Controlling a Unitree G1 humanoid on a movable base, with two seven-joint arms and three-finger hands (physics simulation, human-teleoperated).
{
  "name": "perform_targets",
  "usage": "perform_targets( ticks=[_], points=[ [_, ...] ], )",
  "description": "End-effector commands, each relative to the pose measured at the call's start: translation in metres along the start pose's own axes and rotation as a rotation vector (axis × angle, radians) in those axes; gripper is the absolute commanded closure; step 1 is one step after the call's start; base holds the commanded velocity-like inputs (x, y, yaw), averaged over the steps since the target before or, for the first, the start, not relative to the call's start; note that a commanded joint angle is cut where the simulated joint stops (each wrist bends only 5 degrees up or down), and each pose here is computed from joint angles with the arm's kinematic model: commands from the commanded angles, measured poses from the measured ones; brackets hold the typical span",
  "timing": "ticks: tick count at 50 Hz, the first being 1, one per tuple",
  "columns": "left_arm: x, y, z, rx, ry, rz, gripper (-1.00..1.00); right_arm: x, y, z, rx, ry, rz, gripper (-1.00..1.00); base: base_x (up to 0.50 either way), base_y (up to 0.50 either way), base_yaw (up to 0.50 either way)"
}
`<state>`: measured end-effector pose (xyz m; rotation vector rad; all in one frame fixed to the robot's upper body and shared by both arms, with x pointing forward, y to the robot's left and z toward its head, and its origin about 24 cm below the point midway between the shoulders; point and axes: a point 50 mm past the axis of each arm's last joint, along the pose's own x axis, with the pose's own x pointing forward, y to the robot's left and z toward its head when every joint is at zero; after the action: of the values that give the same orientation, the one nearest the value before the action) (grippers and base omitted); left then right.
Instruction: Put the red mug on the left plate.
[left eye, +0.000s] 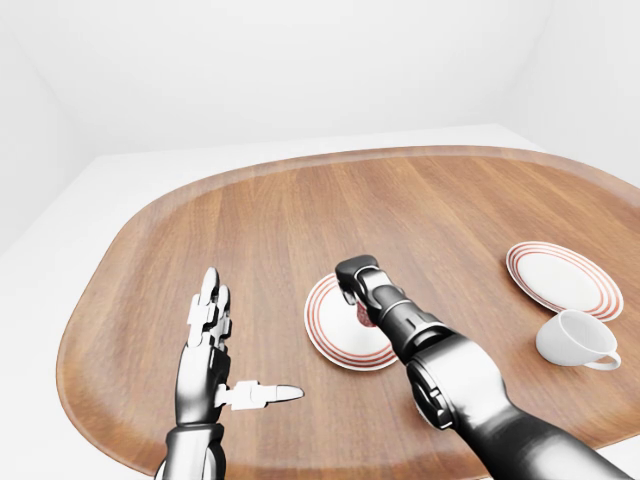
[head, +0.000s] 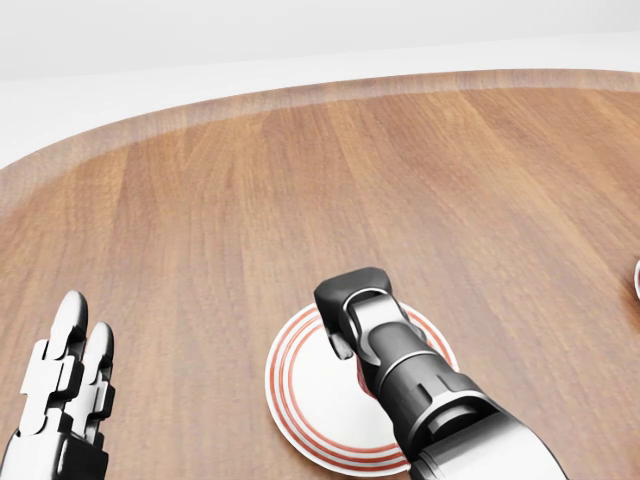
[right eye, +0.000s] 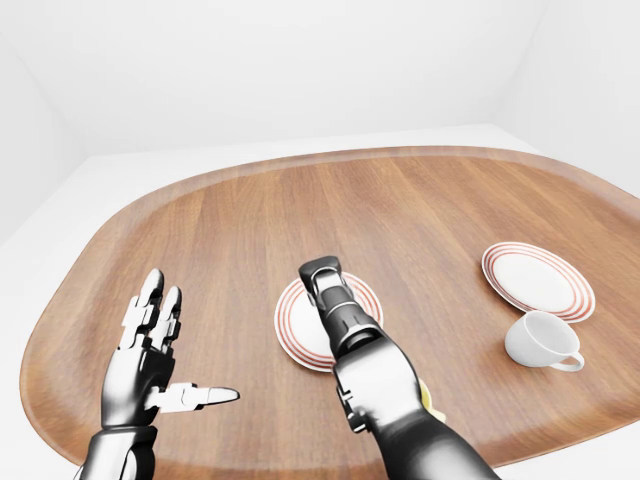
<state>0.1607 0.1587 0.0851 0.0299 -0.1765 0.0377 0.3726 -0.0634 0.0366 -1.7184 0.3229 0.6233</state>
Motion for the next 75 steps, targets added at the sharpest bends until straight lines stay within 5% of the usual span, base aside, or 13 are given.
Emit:
perform_targets(
  ticks=[1,23,31,52,54,75],
  points=[
    [0.001,0.0,-0.002,-0.003,0.004,-0.001,-1.0,0.0,0.01,0.016,-0.03,-0.033,-0.01,1.0,0.0,0.0,0.0],
    [0.001,0.0,-0.004,-0.007,0.013,-0.005,-1.0,0.0,0.014,0.021,-0.011,-0.042,-0.072,1.0,0.0,0.0,0.0],
    [0.001,0.001,-0.004,-0.008,0.015,-0.003,-1.0,-0.001,0.005,0.018,-0.019,-0.036,-0.185,1.0,0.0,0.0,0.0],
    [-0.001,0.002,-0.005,-0.013,0.021,0.0,-1.0,-0.001,0.006,0.015,0.004,-0.03,-0.202,1.0,0.0,0.0,0.0],
    [0.002,0.002,-0.005,-0.015,0.017,-0.002,-1.0,0.002,0.023,0.006,0.102,-0.01,-0.078,1.0,0.0,0.0,0.0],
    [0.003,0.005,-0.005,-0.023,0.011,0.001,-1.0,0.002,0.031,0.004,0.123,-0.006,-0.023,1.0,0.0,0.0,0.0]
  ],
)
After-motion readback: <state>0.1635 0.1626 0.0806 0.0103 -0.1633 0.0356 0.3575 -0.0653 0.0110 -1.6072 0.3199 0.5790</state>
